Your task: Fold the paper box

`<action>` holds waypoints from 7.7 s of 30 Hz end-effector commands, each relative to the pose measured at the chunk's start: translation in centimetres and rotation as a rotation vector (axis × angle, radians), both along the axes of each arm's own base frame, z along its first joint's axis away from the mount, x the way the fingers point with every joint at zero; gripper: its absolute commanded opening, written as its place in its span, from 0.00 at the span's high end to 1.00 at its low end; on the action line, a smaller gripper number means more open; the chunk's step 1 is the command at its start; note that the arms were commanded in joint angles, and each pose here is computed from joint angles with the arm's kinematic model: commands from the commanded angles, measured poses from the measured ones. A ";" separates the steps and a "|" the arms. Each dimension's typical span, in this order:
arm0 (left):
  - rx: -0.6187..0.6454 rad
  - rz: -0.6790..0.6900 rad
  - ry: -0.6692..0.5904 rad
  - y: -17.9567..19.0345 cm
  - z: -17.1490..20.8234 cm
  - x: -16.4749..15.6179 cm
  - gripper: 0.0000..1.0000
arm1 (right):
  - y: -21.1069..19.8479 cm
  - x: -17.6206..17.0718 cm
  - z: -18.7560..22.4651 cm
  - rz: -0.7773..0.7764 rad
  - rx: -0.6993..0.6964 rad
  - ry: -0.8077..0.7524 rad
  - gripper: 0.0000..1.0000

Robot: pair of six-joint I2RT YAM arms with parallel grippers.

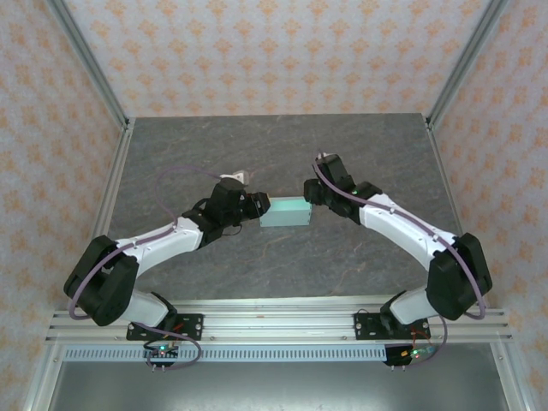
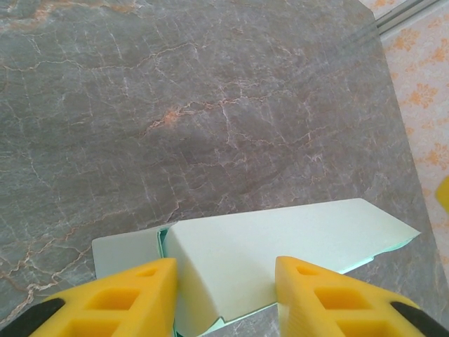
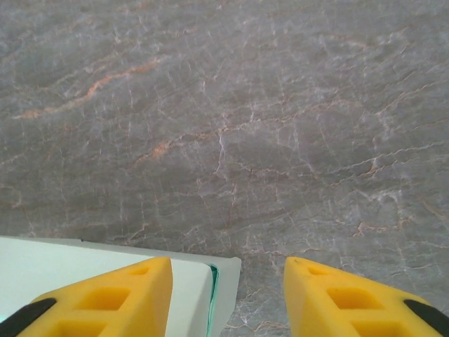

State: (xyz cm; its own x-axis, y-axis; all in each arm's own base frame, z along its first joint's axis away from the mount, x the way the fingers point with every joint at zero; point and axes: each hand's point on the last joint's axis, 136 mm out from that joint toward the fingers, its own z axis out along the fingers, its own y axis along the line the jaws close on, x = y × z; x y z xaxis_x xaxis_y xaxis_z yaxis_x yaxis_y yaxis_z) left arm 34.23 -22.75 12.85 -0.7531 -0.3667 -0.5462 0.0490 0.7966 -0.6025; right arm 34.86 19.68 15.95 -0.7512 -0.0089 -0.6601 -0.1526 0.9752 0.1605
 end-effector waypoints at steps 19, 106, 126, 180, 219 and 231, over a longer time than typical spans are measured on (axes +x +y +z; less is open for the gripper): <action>0.233 -0.005 0.198 3.1 -6.8 -4.2 0.60 | -1.0 -3.4 -6.0 -0.007 0.009 0.144 0.58; -0.135 -0.001 0.214 2.9 -5.7 -2.3 0.57 | -1.4 -5.1 -10.8 -0.012 -0.020 0.231 0.70; -0.152 0.001 0.310 3.7 -9.2 -3.2 0.67 | -1.9 -5.1 -10.7 -0.020 -0.042 0.225 0.70; -0.038 0.007 0.318 3.9 -9.1 -2.8 0.73 | 0.3 -2.5 -9.9 0.035 0.418 0.354 0.68; -0.043 -0.016 0.209 2.9 -4.0 0.7 0.44 | -1.2 -3.0 -13.6 -0.078 0.340 0.386 0.87; -0.070 0.024 0.290 4.6 -7.9 -0.9 0.67 | -1.9 -3.3 -14.4 -0.088 0.282 0.392 0.87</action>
